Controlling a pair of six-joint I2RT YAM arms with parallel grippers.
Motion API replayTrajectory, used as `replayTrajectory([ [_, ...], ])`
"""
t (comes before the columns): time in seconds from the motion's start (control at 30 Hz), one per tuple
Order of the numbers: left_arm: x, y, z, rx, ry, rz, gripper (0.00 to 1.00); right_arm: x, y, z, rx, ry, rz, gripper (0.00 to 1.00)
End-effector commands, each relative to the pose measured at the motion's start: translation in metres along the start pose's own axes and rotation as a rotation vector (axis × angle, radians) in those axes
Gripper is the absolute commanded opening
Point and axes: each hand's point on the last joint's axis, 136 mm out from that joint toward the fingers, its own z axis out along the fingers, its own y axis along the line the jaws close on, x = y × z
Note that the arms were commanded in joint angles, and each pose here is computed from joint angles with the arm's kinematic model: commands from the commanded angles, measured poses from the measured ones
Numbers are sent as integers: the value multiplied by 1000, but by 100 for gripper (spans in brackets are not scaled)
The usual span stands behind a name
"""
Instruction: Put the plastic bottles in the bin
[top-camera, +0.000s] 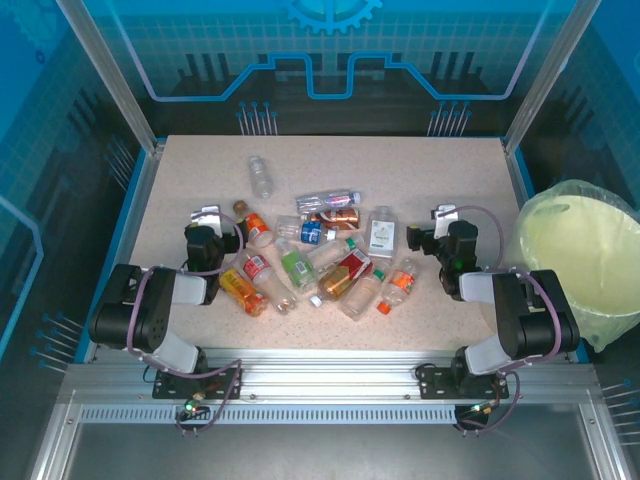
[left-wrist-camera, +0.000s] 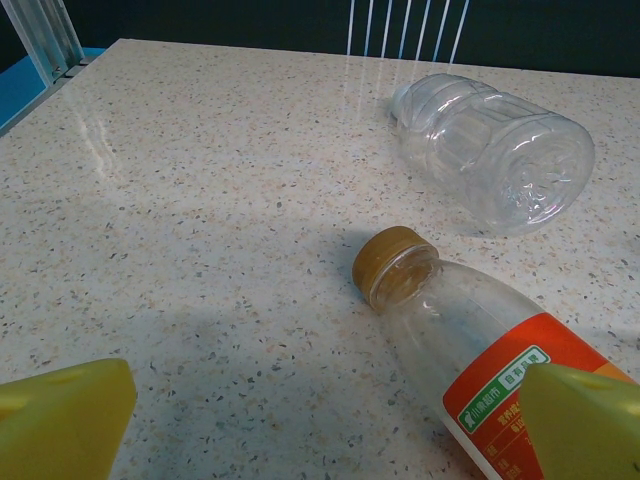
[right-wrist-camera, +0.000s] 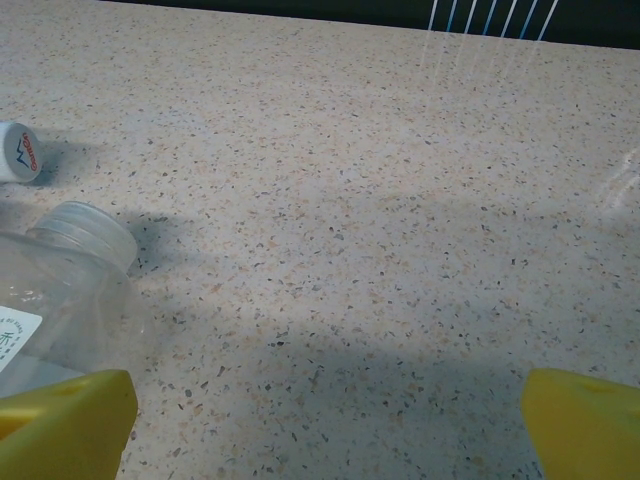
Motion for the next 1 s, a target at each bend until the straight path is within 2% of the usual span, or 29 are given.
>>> replayTrajectory([
  [0.0,-6,-2,1,14,-19,1,99,-11,1,3,-8,-31,-10,100],
  [0.5,-6,-1,1,8,-23,1,99,-13,6,3,-18,-28,-33,100],
  [0.6,-16,5,-5,-24,-36,-12,99,-24,8,-1,-16,-21,-46,100],
  [0.7,-34,6,-14,-39,-30,-14,99,-37,16,-12,-36,39,-53,100],
  [0.77,-46,12,-20,-92,-29,-16,99,-49,23,-20,-57,52,-43,100],
  [0.9,-74,20,-37,-156,-73,-132,99,-58,36,-38,-70,133,39,100],
  [0.97,-82,24,-46,-176,-66,-255,99,-58,43,-51,-58,185,117,100],
])
